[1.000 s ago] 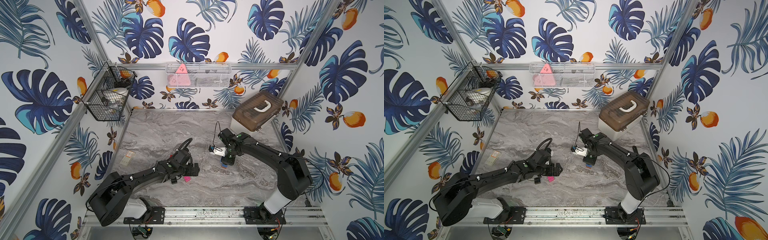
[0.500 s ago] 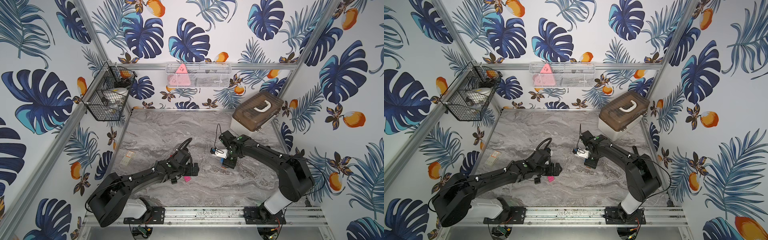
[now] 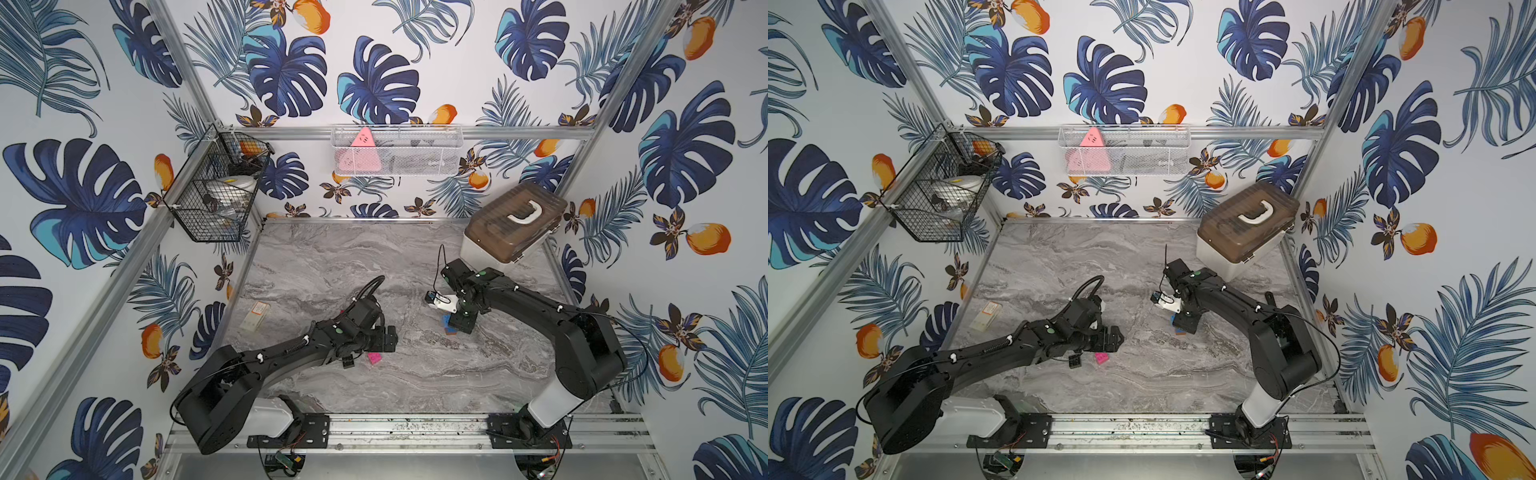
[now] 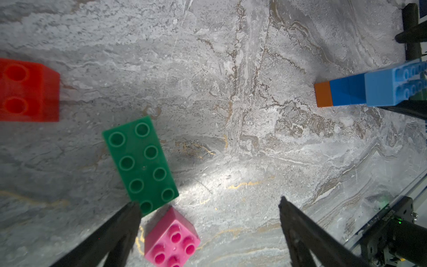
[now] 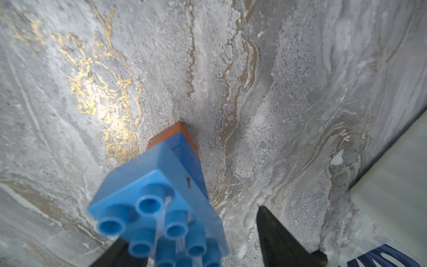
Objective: Assemble a spoon with lego
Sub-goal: Assemble the lego brick with the lego brick.
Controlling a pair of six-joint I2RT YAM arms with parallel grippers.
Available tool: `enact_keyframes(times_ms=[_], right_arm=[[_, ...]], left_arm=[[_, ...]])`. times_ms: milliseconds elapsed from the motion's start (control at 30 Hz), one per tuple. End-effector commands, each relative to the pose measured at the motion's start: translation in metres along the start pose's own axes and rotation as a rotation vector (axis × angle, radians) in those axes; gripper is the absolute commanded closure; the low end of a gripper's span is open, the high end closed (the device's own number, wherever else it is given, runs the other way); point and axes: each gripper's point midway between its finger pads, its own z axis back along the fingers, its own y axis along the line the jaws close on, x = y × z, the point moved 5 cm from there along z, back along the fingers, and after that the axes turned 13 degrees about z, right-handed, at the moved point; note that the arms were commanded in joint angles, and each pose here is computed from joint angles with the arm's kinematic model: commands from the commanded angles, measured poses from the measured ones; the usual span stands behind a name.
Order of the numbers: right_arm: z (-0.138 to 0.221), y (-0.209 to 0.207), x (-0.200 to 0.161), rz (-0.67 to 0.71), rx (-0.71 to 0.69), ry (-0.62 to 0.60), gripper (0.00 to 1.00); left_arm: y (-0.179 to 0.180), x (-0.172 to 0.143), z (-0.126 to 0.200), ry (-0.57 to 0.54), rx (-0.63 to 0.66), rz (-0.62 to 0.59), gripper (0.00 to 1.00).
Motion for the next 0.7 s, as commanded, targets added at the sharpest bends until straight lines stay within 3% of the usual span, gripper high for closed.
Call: enact_keyframes(times_ms=[0,467,667], right_arm=[[0.007,0.0,0.003,-0.015,0.007,-0.035,0.27],[0.045,0.007,-0.009,-0.12,-0.032,-0.078,0.26],[0.075,-0.004,-0.005,-0.25,-0.134,-0.205,0.25]], left_arm=[[-0.001,0.002,0.002,-0.009,-0.001,-0.004,0.01],[0.0,0.0,0.014,-0.017,0.079,-0.071,0.01],[0.01,0.001,0.027,-0.029,0.182,-0.112,0.01]])
